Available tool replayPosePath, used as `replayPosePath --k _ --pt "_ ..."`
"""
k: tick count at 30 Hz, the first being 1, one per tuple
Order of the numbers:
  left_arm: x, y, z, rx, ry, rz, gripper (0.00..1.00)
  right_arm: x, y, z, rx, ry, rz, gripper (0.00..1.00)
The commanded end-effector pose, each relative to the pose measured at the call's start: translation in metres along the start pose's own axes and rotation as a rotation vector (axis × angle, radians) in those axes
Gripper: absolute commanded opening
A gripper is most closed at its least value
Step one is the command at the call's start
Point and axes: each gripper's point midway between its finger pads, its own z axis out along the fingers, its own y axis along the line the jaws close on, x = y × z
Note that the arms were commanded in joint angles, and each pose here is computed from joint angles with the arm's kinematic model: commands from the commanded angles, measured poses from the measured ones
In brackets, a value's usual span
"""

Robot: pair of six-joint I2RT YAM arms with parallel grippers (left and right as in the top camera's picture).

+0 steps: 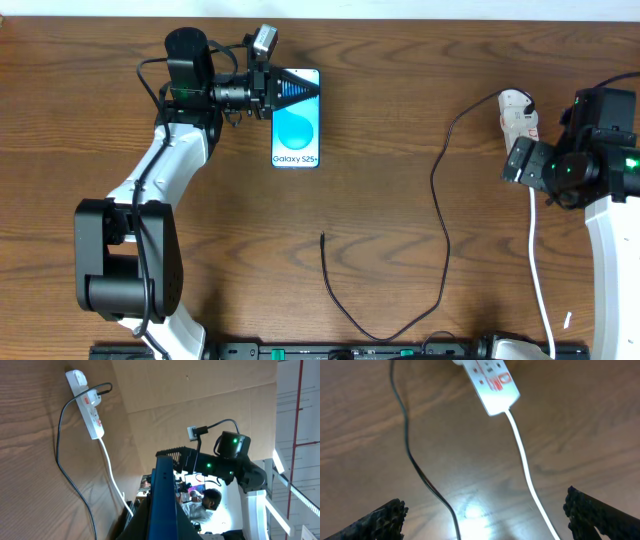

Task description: Plug charger to phone and switch on socket

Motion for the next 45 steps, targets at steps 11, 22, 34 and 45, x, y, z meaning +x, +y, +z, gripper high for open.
replayPosePath --k 11,22,34,45 --pt "0.003 -0.013 -0.001 0.013 0.019 0.043 0.08 -0.022 -0.004 0.07 -0.063 0.177 -0.052 0.99" --pt "0.003 -0.013 -0.001 0.012 0.016 0.042 0.06 -0.088 -0.001 0.127 -0.144 0.141 -0.069 0.99" --pt "0.002 -0.013 -0.001 0.011 0.015 0.043 0.08 -0.098 0.031 0.205 -0.381 0.162 -0.158 0.99" --pt "0.002 -0.013 -0.001 0.012 0.016 0.043 0.07 -0.113 0.033 0.214 -0.386 0.077 -0.273 0.99"
